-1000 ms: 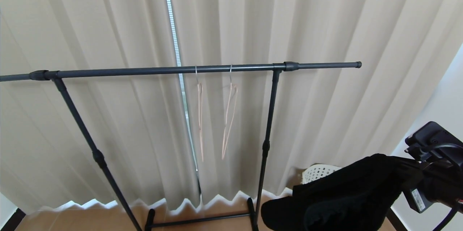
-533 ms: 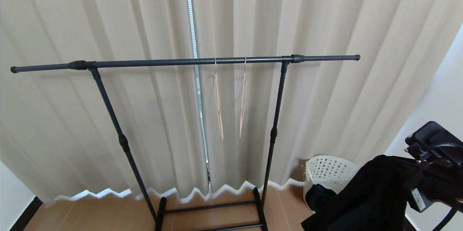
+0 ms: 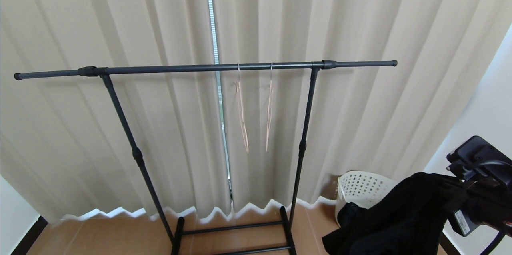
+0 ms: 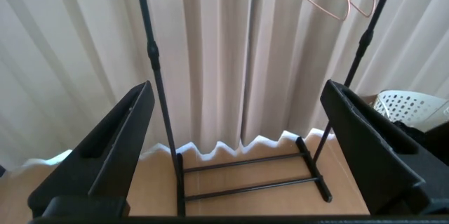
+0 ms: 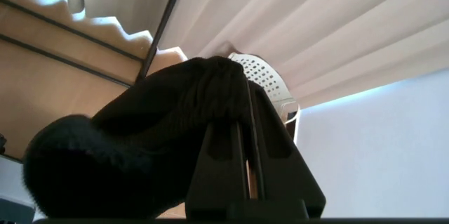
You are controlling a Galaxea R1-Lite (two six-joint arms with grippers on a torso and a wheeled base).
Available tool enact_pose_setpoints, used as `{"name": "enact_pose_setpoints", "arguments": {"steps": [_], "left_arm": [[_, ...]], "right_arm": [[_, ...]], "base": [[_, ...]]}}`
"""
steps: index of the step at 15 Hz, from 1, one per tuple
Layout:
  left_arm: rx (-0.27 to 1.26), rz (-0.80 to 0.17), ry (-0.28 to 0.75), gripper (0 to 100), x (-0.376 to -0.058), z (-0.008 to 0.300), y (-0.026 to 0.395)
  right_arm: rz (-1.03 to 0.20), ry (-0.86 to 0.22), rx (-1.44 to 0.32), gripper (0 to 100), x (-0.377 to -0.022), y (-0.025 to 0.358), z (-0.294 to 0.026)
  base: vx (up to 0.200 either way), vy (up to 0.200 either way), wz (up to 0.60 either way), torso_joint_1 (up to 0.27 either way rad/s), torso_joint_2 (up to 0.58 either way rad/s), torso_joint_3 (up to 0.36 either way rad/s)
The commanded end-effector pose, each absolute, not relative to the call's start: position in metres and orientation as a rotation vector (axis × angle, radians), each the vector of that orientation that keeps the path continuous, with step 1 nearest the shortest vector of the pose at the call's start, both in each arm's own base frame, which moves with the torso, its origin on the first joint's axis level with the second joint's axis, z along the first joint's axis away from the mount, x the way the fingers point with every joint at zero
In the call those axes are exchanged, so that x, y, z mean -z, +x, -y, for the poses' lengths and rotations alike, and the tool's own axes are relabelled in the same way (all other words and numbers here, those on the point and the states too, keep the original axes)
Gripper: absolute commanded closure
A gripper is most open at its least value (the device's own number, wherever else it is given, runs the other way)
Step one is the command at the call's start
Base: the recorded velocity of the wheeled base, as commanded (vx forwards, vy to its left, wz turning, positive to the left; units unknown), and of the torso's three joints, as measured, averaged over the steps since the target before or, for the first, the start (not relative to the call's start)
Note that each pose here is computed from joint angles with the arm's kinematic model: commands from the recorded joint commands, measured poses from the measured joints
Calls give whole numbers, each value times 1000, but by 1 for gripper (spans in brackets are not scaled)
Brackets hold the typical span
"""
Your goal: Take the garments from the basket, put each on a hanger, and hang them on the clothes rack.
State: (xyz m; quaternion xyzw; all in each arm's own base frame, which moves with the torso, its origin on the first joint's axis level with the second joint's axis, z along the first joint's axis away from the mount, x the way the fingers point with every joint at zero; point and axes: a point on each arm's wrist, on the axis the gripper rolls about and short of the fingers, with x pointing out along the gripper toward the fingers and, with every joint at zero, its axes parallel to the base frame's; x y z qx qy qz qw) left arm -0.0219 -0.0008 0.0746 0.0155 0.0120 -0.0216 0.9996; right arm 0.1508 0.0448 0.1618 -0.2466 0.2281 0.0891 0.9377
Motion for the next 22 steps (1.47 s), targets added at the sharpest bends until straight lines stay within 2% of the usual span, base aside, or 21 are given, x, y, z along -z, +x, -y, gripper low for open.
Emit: {"name": "enact_pose_setpoints", "arguments": {"steps": [1,2,3,5,6,7,8,10,11,13,15,16,17,18,22], "left_arm": [[49,-53,39,0,-76,1,-20],[46,-97,61,0,-77,1,-18],[27,-197,119,0,-78,1,-11],[39,-443,136,0,-91,0,13],[36,-519,83,0,-108,0,32],[39,-555,-21,0,-129,1,54],[43,-562,-28,0,-130,1,56],[142,-699,-258,0,-159,25,115],[174,-770,-331,0,-164,44,142],[218,-841,-364,0,-165,70,169],[275,-902,-339,0,-160,97,187],[275,-902,-339,0,-160,97,187],[337,-942,-319,0,-155,130,205],[356,-960,-312,0,-151,146,214],[400,-1050,-253,0,-124,190,231]], "right_arm": [[-474,-524,-213,100,-161,156,-53],[-469,-533,-231,100,-162,159,-58],[-457,-549,-256,100,-168,167,-70],[-443,-513,-251,100,-181,207,-99],[-439,-443,-247,100,-186,226,-114],[-432,-373,-232,100,-190,244,-128],[-431,-368,-231,100,-190,245,-129],[-424,-245,-206,100,-199,271,-160],[-430,-164,-179,100,-204,281,-175],[-433,-52,-129,100,-206,290,-190],[-421,-27,-89,100,-205,289,-201],[-415,-25,-82,100,-205,287,-205],[-396,6,-110,100,-210,279,-220],[-388,36,-123,100,-212,279,-228],[-392,88,-143,100,-209,277,-245]], "base": [[0,0,0,0,0,0],[0,0,0,0,0,0],[0,0,0,0,0,0],[0,0,0,0,0,0],[0,0,0,0,0,0],[0,0,0,0,0,0],[0,0,0,0,0,0],[0,0,0,0,0,0],[0,0,0,0,0,0],[0,0,0,0,0,0],[0,0,0,0,0,0],[0,0,0,0,0,0],[0,0,0,0,0,0],[0,0,0,0,0,0],[0,0,0,0,0,0]]}}
